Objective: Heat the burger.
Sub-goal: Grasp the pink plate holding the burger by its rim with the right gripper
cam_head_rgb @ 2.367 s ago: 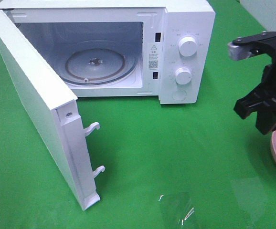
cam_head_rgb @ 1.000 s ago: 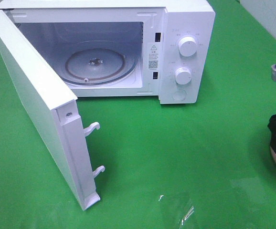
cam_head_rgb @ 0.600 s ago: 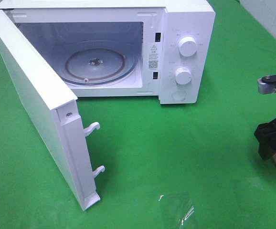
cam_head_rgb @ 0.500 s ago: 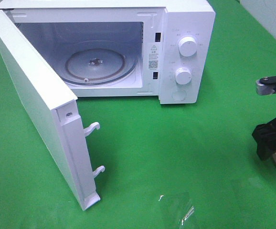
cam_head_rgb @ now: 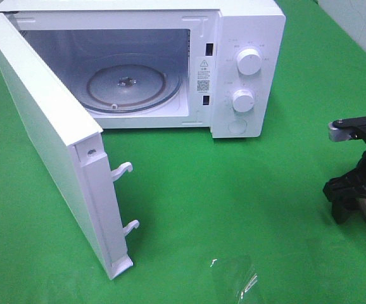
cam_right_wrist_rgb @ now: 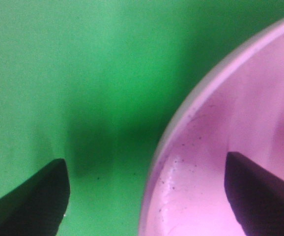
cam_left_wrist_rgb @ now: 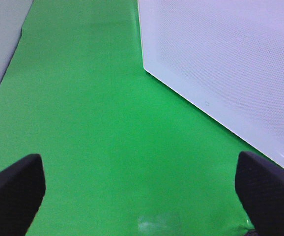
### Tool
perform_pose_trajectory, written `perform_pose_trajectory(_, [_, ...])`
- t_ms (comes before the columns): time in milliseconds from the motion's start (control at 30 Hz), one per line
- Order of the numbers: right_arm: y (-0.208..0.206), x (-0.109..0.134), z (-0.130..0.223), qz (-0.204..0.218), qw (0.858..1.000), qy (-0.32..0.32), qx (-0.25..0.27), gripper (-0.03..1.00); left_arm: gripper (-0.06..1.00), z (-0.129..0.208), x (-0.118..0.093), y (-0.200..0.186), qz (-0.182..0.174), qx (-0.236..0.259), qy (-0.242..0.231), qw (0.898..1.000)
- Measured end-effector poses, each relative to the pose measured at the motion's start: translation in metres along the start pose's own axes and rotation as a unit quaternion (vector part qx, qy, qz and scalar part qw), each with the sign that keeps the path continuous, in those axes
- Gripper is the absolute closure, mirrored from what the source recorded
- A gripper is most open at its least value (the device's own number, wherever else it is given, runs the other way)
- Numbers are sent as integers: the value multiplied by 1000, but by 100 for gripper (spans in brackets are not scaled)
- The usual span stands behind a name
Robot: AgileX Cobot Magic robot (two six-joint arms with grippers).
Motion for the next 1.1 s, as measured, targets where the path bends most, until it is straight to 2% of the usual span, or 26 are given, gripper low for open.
perform_pose_trajectory(600, [10, -4, 5, 12, 999, 25, 19, 23, -3, 0, 0, 0, 0, 0, 0, 1000])
perform_pose_trajectory(633, [10, -4, 6, 13, 999, 35, 20, 29, -3, 0, 0, 0, 0, 0, 0, 1000])
perform_pose_trajectory(667, [10, -4, 6, 13, 999, 35, 20, 29, -3, 0, 0, 0, 0, 0, 0, 1000])
perform_pose_trajectory(700, [10, -5, 6, 16, 999, 38, 20, 37, -3, 0, 0, 0, 0, 0, 0, 1000])
perform_pose_trajectory(733, [10, -7, 6, 20, 999, 37, 20, 50, -3, 0, 0, 0, 0, 0, 0, 1000])
perform_pose_trajectory(767, [10, -7, 6, 20, 999, 37, 20, 50, -3, 0, 0, 0, 0, 0, 0, 1000])
perform_pose_trajectory(800, [10, -8, 6, 25, 999, 31, 22, 64, -3, 0, 0, 0, 0, 0, 0, 1000])
perform_pose_trajectory(833, [10, -8, 6, 25, 999, 31, 22, 64, -3, 0, 0, 0, 0, 0, 0, 1000])
perform_pose_trajectory(867, [10, -8, 7, 25, 999, 30, 24, 76, -3, 0, 0, 0, 0, 0, 0, 1000])
perform_pose_trajectory(900, [10, -8, 7, 25, 999, 30, 24, 76, -3, 0, 0, 0, 0, 0, 0, 1000])
perform_pose_trajectory(933, [9, -8, 6, 25, 999, 34, 24, 83, -3, 0, 0, 0, 0, 0, 0, 1000])
perform_pose_trajectory(1100, [9, -7, 6, 25, 999, 34, 26, 84, -3, 0, 0, 0, 0, 0, 0, 1000])
Point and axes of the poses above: a point on each arm's last joint axis where the gripper is mounted, y pointing out along that axis toward the gripper, x along the wrist's bending axis when the last joint is at zero, z = x × y, the point moved 9 cm from there along y, pointing out along that axis toward the gripper, and after that the axes turned 3 degrees about -y, right-handed, at the moved point
